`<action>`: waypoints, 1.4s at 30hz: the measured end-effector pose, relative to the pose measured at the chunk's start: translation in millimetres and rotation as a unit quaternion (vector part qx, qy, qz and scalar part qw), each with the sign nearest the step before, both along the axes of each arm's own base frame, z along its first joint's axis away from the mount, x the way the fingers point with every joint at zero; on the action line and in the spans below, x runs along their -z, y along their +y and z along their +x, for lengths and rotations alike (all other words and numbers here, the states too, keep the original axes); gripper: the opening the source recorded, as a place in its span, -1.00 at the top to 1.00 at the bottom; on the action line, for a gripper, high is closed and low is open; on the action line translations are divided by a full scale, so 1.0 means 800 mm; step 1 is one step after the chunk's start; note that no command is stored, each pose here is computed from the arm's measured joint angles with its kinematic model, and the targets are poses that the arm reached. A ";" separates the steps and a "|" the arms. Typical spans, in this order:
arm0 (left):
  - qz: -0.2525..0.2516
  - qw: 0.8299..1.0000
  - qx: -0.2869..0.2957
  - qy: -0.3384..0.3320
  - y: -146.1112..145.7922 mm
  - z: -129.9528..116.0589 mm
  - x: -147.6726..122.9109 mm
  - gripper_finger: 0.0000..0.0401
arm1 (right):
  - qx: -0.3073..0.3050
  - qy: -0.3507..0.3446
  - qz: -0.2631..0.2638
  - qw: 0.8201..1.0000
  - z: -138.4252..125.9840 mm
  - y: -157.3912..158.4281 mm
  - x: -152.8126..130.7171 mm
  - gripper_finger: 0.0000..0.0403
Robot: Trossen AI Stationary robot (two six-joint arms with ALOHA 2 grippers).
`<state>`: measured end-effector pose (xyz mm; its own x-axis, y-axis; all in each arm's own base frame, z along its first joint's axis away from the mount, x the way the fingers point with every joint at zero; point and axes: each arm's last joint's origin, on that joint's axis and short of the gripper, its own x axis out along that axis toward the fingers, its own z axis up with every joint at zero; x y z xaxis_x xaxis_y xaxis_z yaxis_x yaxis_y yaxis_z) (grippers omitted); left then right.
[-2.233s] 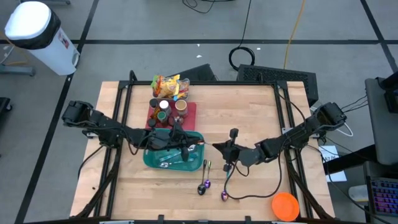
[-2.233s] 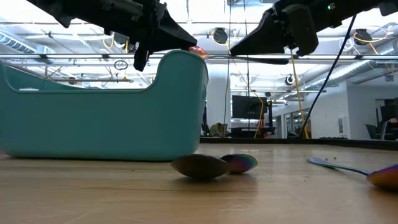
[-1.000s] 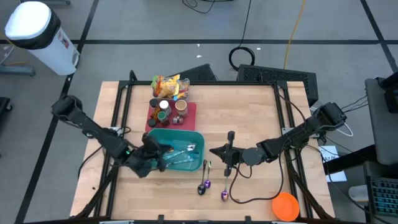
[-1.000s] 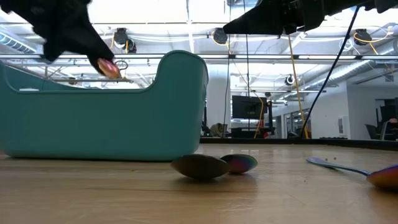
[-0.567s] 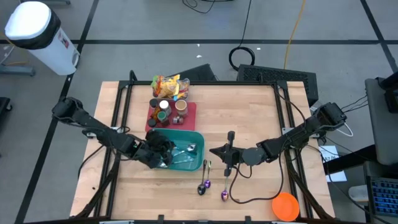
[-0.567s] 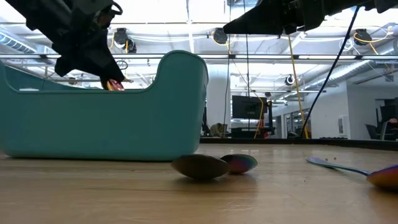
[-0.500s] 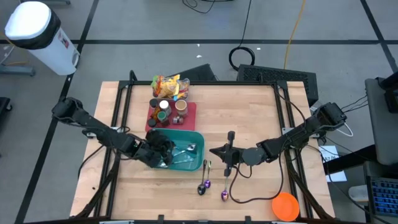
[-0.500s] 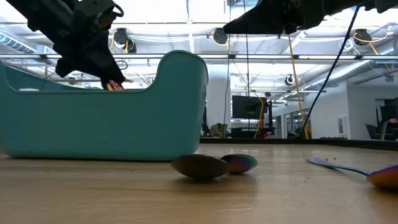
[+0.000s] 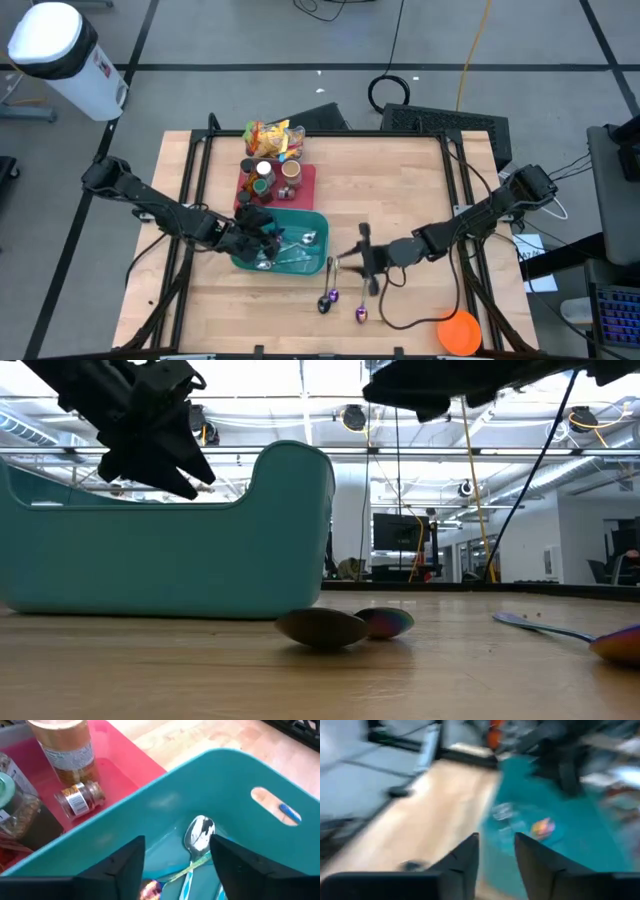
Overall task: Pick & Place Food Item
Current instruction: Put the right violet spoon into the blue bin
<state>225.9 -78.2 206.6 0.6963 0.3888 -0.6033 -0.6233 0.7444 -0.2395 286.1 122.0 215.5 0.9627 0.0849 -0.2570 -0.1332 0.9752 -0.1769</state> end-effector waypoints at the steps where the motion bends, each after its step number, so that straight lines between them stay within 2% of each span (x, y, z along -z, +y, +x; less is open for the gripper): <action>1: -0.003 1.000 0.002 0.001 0.000 0.000 0.000 -0.19 | -0.021 0.016 0.021 0.999 -0.001 0.002 0.003 0.40; 4: -0.006 1.000 0.004 0.001 -0.001 0.000 0.000 -0.30 | -0.067 0.088 0.066 0.992 -0.002 0.009 0.026 0.20; 8: -0.010 1.000 0.005 -0.010 -0.002 0.002 -0.002 -0.39 | -0.095 0.177 0.059 0.978 -0.010 0.028 0.063 0.06; 11: -0.016 1.000 0.006 -0.023 -0.003 0.005 -0.004 -0.42 | -0.115 0.230 0.029 0.966 -0.020 0.047 0.093 0.03; 14: -0.016 1.000 0.007 -0.024 -0.003 0.005 -0.004 -0.42 | -0.154 0.248 0.014 0.956 -0.026 0.064 0.111 0.03; 18: -0.017 0.999 0.006 -0.027 -0.003 0.005 -0.004 -0.42 | -0.167 0.274 0.016 0.947 -0.028 0.072 0.129 0.06; 26: -0.019 0.999 0.002 -0.037 0.000 0.008 -0.006 -0.42 | -0.138 0.291 0.026 0.946 -0.018 0.052 0.134 0.23; 31: -0.014 0.999 0.007 -0.034 -0.001 0.008 -0.006 -0.42 | -0.085 0.328 0.057 0.939 -0.013 0.031 0.139 0.43; 34: -0.013 0.999 0.008 -0.033 0.000 0.008 -0.006 -0.42 | -0.081 0.368 0.039 0.925 -0.018 0.021 0.145 0.64; 38: -0.014 0.999 0.008 -0.033 0.000 0.008 -0.006 -0.42 | -0.081 0.380 0.024 0.921 -0.020 0.019 0.148 0.94; 42: -0.016 0.999 0.009 -0.041 -0.001 0.009 -0.008 -0.42 | -0.068 0.378 0.015 0.923 -0.021 0.019 0.148 0.95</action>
